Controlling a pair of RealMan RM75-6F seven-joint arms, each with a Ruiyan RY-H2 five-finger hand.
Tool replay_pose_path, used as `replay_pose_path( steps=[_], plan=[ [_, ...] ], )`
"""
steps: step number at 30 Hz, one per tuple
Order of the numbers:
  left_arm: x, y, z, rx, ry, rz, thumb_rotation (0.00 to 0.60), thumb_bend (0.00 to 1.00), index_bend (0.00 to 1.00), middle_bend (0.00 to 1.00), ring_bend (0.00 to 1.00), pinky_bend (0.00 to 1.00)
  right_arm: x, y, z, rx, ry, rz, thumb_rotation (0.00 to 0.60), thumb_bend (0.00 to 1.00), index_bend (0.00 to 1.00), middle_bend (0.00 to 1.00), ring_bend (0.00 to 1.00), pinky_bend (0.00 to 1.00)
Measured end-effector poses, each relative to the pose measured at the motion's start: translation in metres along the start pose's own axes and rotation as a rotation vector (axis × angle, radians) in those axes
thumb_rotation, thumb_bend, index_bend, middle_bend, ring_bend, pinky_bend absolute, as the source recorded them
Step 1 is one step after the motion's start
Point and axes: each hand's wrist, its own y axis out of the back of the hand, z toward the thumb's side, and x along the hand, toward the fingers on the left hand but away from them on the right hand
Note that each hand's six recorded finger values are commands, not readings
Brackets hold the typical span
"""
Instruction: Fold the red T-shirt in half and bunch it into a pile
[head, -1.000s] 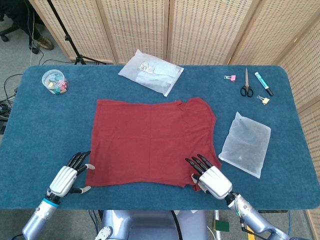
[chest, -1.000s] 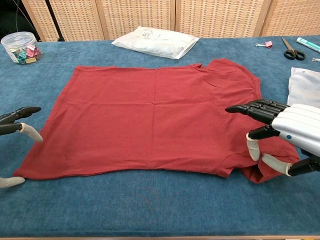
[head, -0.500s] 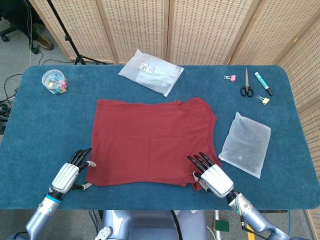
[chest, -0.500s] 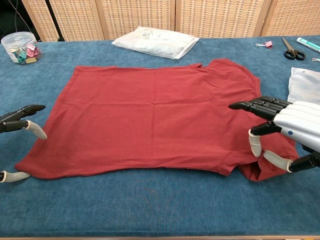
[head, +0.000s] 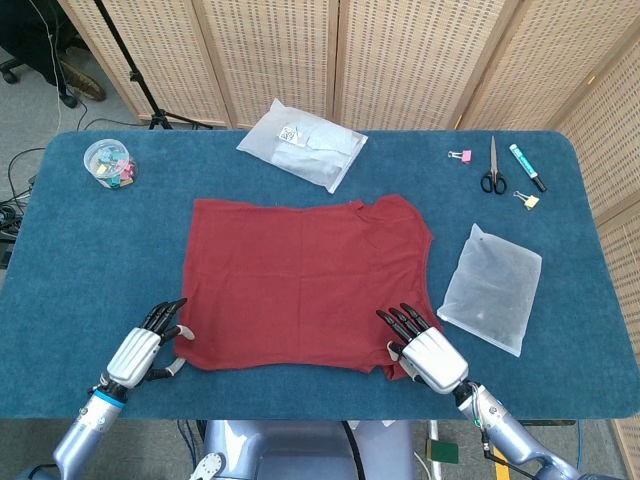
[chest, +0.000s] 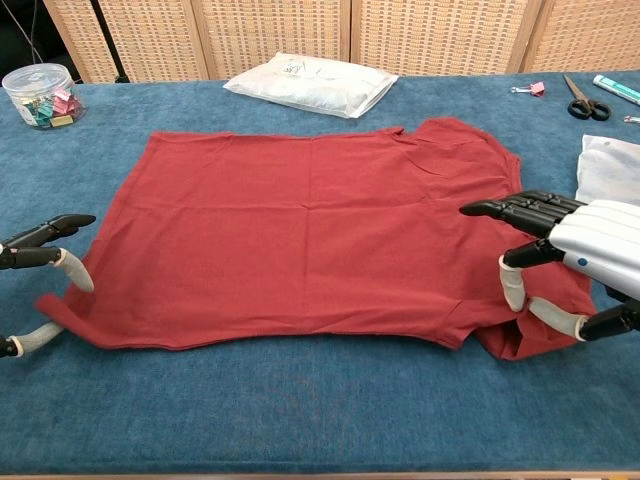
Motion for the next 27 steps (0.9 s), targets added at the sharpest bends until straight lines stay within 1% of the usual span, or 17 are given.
replay_pose_path(
  steps=[4, 6, 8, 11, 17, 20, 27],
  plan=[
    [-0.0005, -0.0010, -0.0004, -0.004, 0.003, -0.003, 0.600, 0.45, 0.45, 0.00, 0.00, 0.00, 0.0001, 0.0002, -0.0007, 0.001, -0.002, 0.000, 0.600, 0.67, 0.63, 0.03, 0.00, 0.00],
    [-0.0005, -0.0014, -0.0006, -0.004, 0.004, -0.004, 0.600, 0.46, 0.46, 0.00, 0.00, 0.00, 0.0001, 0.0003, -0.0010, 0.003, -0.003, 0.000, 0.600, 0.67, 0.63, 0.03, 0.00, 0.00],
    [-0.0003, -0.0017, -0.0005, -0.010, 0.005, -0.003, 0.600, 0.46, 0.48, 0.00, 0.00, 0.00, 0.0000, 0.0002, -0.0013, 0.002, -0.005, 0.000, 0.600, 0.67, 0.63, 0.03, 0.00, 0.00],
    [0.0001, -0.0018, 0.0000, -0.022, 0.009, -0.001, 0.600, 0.47, 0.54, 0.00, 0.00, 0.00, -0.0003, 0.0002, -0.0019, 0.002, -0.007, 0.000, 0.600, 0.67, 0.63, 0.03, 0.00, 0.00],
    [0.0007, -0.0016, 0.0007, -0.027, 0.010, 0.002, 0.600, 0.53, 0.61, 0.00, 0.00, 0.00, -0.0006, 0.0001, -0.0029, 0.003, -0.010, 0.000, 0.600, 0.67, 0.64, 0.03, 0.00, 0.00],
    [0.0009, -0.0011, 0.0007, -0.031, 0.012, 0.004, 0.600, 0.53, 0.67, 0.00, 0.00, 0.00, -0.0006, 0.0001, -0.0034, 0.003, -0.012, 0.000, 0.600, 0.67, 0.64, 0.03, 0.00, 0.00],
    [0.0012, -0.0014, 0.0007, -0.034, 0.015, 0.004, 0.600, 0.54, 0.71, 0.00, 0.00, 0.00, -0.0005, 0.0004, -0.0040, 0.001, -0.014, -0.001, 0.600, 0.67, 0.64, 0.03, 0.00, 0.00]
  ],
)
